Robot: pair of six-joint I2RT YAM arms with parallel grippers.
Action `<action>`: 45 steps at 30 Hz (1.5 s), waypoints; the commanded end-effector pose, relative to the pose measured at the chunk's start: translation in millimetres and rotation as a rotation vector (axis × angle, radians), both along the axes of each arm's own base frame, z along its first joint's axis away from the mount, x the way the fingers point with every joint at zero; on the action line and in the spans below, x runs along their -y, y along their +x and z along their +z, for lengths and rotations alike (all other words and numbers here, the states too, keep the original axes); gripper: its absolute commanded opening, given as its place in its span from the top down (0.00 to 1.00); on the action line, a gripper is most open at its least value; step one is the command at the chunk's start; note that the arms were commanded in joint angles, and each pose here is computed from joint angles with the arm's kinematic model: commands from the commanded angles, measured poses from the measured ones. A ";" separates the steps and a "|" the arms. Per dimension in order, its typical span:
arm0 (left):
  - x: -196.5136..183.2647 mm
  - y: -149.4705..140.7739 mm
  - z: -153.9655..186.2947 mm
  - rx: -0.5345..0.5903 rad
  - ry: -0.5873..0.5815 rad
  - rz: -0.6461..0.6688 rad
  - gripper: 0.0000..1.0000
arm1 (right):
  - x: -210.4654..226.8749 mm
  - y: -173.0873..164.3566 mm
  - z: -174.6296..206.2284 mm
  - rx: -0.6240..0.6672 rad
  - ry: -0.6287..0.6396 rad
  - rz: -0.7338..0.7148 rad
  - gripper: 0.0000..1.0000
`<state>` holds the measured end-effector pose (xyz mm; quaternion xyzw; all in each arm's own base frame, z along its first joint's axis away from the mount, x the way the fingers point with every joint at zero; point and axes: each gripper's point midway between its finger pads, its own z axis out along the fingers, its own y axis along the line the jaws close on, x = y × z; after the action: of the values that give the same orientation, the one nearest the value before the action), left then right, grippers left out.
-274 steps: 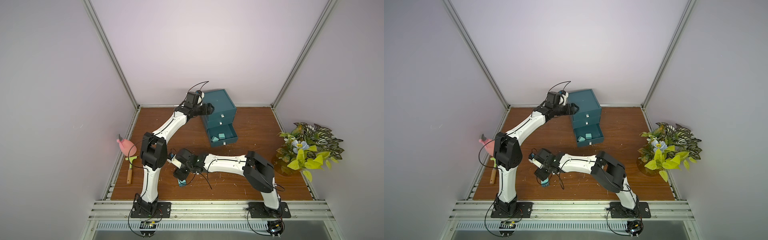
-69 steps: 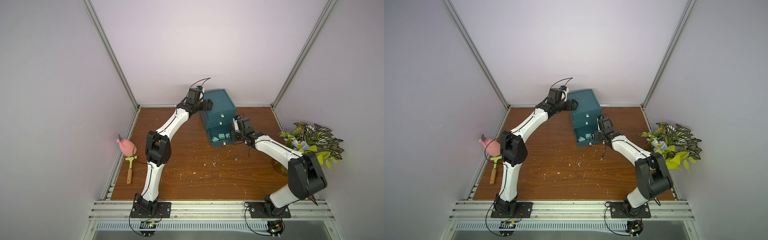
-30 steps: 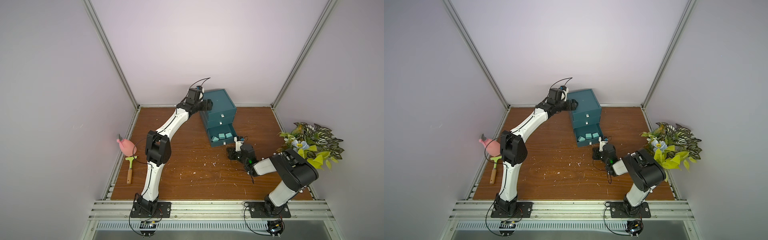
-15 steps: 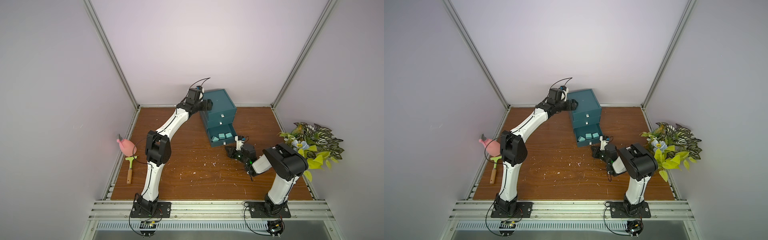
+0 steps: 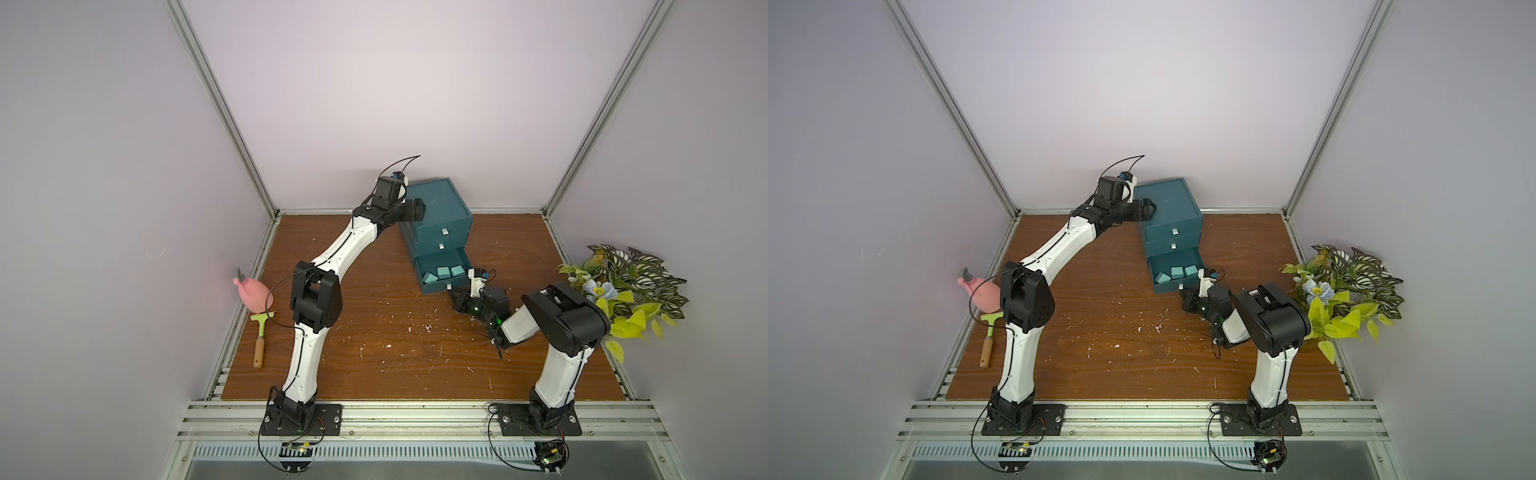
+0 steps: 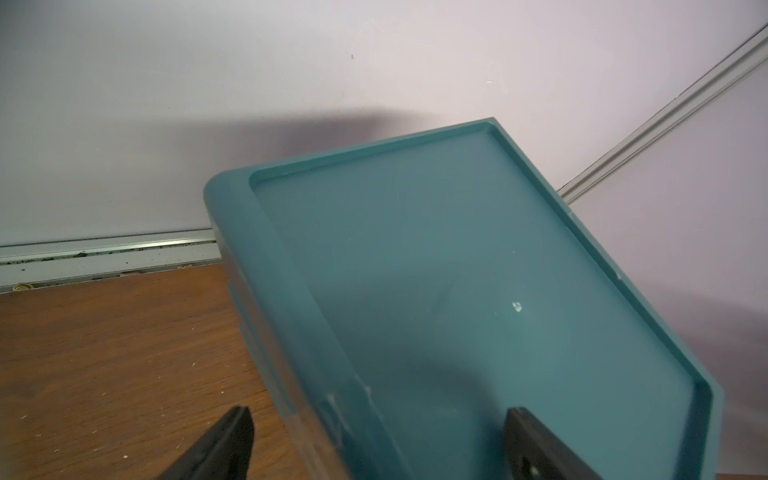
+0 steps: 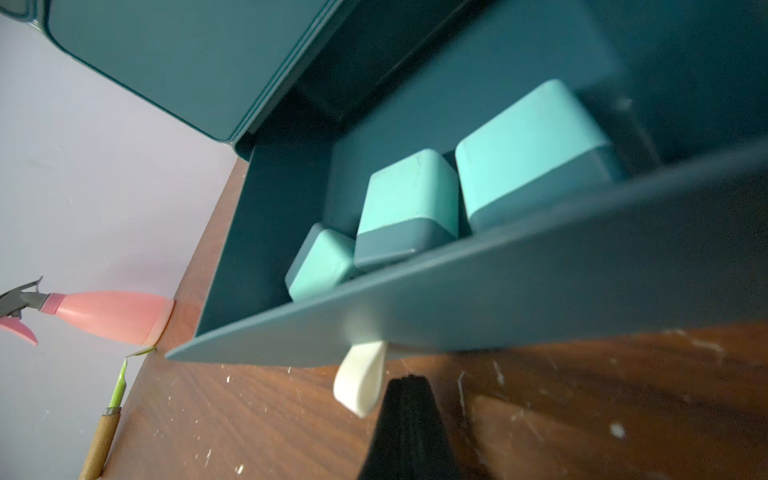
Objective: Place the plugs into the drawer by color
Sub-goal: Close the drawer in the storage box.
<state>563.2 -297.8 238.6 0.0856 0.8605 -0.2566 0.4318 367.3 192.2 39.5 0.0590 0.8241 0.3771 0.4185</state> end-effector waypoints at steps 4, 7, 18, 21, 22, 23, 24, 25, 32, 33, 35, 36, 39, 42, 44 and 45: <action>-9.9 -10.3 -39.1 -0.113 0.061 -0.002 0.11 | -4.8 13.7 16.8 0.052 0.034 0.006 0.95; -9.6 -10.3 -38.8 -0.112 0.060 -0.003 0.11 | -5.9 17.7 18.8 0.057 0.038 0.005 0.95; -8.2 -11.6 -38.9 -0.114 0.059 -0.005 0.11 | -12.3 36.0 27.4 0.079 0.065 -0.001 0.96; -6.6 -12.4 -38.8 -0.114 0.059 -0.008 0.11 | -14.3 41.7 30.6 0.088 0.074 -0.003 0.96; -6.3 -12.5 -38.7 -0.114 0.059 -0.009 0.11 | -15.0 43.5 31.3 0.089 0.078 -0.004 0.96; -6.4 -12.6 -38.9 -0.114 0.060 -0.009 0.11 | -15.0 46.4 32.6 0.093 0.082 -0.008 0.97; -6.2 -12.7 -39.5 -0.116 0.059 -0.010 0.11 | -16.6 48.3 33.2 0.094 0.086 -0.007 0.97; -6.2 -12.7 -39.2 -0.115 0.059 -0.010 0.11 | -17.4 50.3 34.1 0.095 0.092 -0.009 0.97; -4.6 -13.5 -38.9 -0.115 0.058 -0.012 0.11 | -23.3 66.1 40.8 0.111 0.139 -0.018 0.99; -4.5 -13.5 -38.8 -0.115 0.058 -0.012 0.11 | -24.1 67.9 41.4 0.113 0.146 -0.021 0.99; -4.4 -13.4 -38.8 -0.114 0.057 -0.012 0.11 | -24.9 72.7 42.1 0.115 0.158 -0.029 0.99; -3.8 -13.8 -39.7 -0.117 0.058 -0.013 0.11 | -25.8 75.1 42.6 0.117 0.166 -0.031 1.00; -2.9 -14.1 -39.5 -0.115 0.059 -0.014 0.11 | -28.9 82.1 44.2 0.119 0.190 -0.034 1.00; -3.0 -14.0 -39.5 -0.115 0.059 -0.014 0.11 | -31.2 88.6 45.7 0.124 0.200 -0.042 1.00; -3.0 -14.2 -40.9 -0.118 0.060 -0.014 0.11 | -32.1 92.8 45.3 0.126 0.198 -0.049 1.00; -2.9 -14.0 -40.6 -0.118 0.059 -0.013 0.11 | -32.9 95.4 46.3 0.129 0.201 -0.050 1.00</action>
<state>562.6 -298.8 238.5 0.0840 0.8606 -0.2603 0.4296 449.7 217.8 54.5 0.1060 0.7850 0.4254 0.4378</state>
